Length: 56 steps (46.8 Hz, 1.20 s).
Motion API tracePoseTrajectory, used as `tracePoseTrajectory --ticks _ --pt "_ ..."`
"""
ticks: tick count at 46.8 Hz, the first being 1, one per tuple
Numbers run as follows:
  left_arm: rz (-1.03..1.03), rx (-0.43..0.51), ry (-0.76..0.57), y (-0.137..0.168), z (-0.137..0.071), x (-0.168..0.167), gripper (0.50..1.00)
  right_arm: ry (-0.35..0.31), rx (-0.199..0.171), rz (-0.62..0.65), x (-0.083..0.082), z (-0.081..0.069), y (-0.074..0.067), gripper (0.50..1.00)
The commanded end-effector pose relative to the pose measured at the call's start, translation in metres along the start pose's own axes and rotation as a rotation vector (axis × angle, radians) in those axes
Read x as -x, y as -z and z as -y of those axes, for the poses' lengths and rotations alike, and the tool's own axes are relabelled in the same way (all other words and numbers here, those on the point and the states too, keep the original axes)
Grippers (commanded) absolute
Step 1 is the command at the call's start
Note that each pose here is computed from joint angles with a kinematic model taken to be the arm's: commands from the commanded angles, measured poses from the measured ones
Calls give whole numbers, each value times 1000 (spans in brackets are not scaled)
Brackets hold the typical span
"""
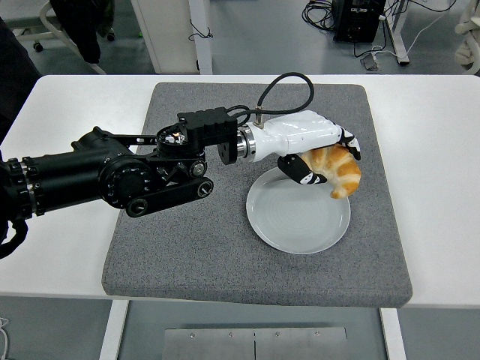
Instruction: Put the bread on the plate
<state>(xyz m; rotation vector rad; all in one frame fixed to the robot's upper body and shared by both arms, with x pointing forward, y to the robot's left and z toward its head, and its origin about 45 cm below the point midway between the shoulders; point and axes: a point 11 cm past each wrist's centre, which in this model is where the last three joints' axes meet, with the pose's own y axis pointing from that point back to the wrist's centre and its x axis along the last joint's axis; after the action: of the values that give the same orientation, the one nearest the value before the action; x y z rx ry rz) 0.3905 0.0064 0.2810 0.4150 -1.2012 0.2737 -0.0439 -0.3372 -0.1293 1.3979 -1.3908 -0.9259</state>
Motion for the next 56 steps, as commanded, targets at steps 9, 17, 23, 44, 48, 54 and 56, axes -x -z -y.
tracePoseTrajectory --ticks 9,17,23,44,48,54,56 --pt "-7 -28 19 13 -13 24 652 1 0 0 0 0 0 1000" --pt "13 -37 21 17 -20 39 652 -1 0 0 0 0 0 1000" --pt "7 -34 19 16 -19 43 652 1 0 0 0 0 0 1000" --pt "-26 -50 34 18 -21 62 663 1 -1 0 0 0 0 1000" --pt "-27 -52 37 19 -22 64 663 -1 0 0 0 0 0 1000" --pt "-25 -53 56 20 -24 70 663 1 0 0 0 0 0 1000" --pt "-27 -53 56 20 -24 71 663 1 0 0 0 0 0 1000"
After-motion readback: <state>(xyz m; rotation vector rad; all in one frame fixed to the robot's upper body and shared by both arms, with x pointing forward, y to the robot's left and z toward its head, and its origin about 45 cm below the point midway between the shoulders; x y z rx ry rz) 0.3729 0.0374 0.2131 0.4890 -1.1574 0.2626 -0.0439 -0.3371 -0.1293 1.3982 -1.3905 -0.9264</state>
